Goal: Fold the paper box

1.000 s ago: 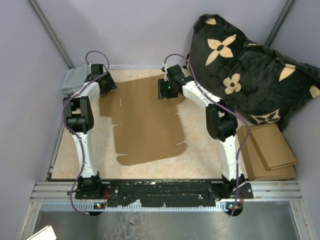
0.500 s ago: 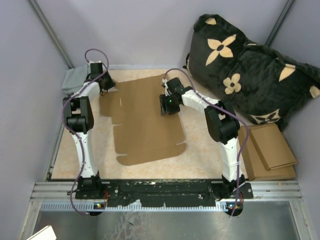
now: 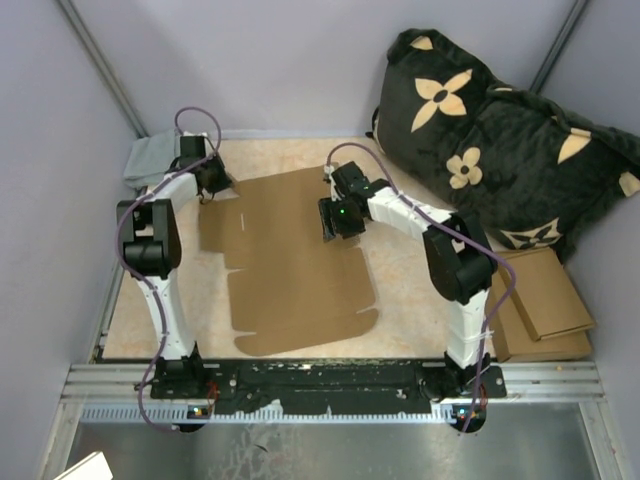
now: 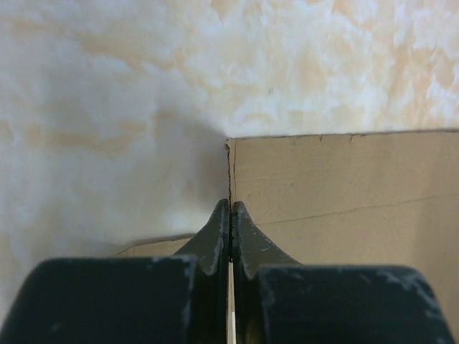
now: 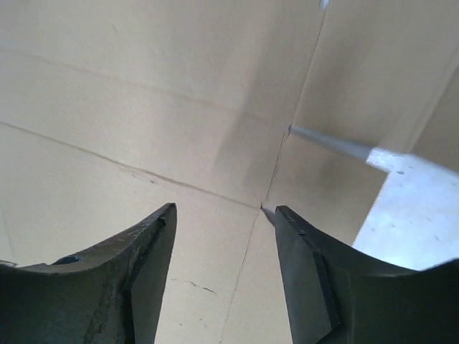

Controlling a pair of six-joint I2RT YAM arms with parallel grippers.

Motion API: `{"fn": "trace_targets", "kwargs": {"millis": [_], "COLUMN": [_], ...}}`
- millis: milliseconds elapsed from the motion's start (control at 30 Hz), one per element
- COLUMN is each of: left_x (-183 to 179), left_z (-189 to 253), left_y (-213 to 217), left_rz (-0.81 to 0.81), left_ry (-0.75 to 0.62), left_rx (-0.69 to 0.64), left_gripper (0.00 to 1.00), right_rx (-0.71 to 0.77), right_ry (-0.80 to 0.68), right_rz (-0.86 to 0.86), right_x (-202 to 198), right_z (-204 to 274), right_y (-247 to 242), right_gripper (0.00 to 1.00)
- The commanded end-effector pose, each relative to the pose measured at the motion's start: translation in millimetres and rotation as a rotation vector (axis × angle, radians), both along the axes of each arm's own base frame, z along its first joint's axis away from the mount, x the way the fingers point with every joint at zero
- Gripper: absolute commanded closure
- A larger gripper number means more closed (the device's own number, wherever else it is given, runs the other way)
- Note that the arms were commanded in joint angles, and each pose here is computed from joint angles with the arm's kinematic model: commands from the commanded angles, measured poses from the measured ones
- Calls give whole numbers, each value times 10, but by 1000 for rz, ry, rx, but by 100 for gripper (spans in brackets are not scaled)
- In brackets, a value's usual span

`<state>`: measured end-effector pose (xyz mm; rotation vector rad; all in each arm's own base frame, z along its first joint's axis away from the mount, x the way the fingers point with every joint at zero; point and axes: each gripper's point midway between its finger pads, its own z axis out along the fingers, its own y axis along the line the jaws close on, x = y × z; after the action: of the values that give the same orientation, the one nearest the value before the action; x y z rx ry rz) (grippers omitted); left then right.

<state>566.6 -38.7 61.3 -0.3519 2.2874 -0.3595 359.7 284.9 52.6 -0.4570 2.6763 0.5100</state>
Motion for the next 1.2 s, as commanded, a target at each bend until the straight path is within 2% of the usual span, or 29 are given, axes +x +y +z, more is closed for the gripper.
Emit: {"fn": "trace_targets", "kwargs": {"millis": [0, 167, 267, 433, 633, 767, 1167], "left_x": [-479, -634, -672, -747, -796, -802, -837], "left_z": [-41, 173, 239, 206, 189, 150, 50], "left_y": [-171, -379, -401, -348, -325, -316, -366], "left_rz": [-108, -187, -188, -144, -120, -121, -146], "left_ry": [99, 53, 53, 91, 103, 111, 139], "left_rx": [53, 24, 37, 55, 62, 66, 52], "left_gripper": [100, 100, 100, 100, 100, 100, 99], "right_rx": [71, 80, 54, 53, -33, -29, 74], "right_ry": [-183, -319, -289, -167, -97, -59, -41], "right_rz": [-45, -127, -219, -289, -340, -345, -278], "right_x": [201, 641, 1057, 1511, 1511, 1436, 1423], "right_z": [883, 1466, 1390, 1004, 546, 333, 272], "right_y": [39, 35, -120, -260, -371, -385, -176], "right_gripper": [40, 20, 19, 26, 27, 27, 33]}}
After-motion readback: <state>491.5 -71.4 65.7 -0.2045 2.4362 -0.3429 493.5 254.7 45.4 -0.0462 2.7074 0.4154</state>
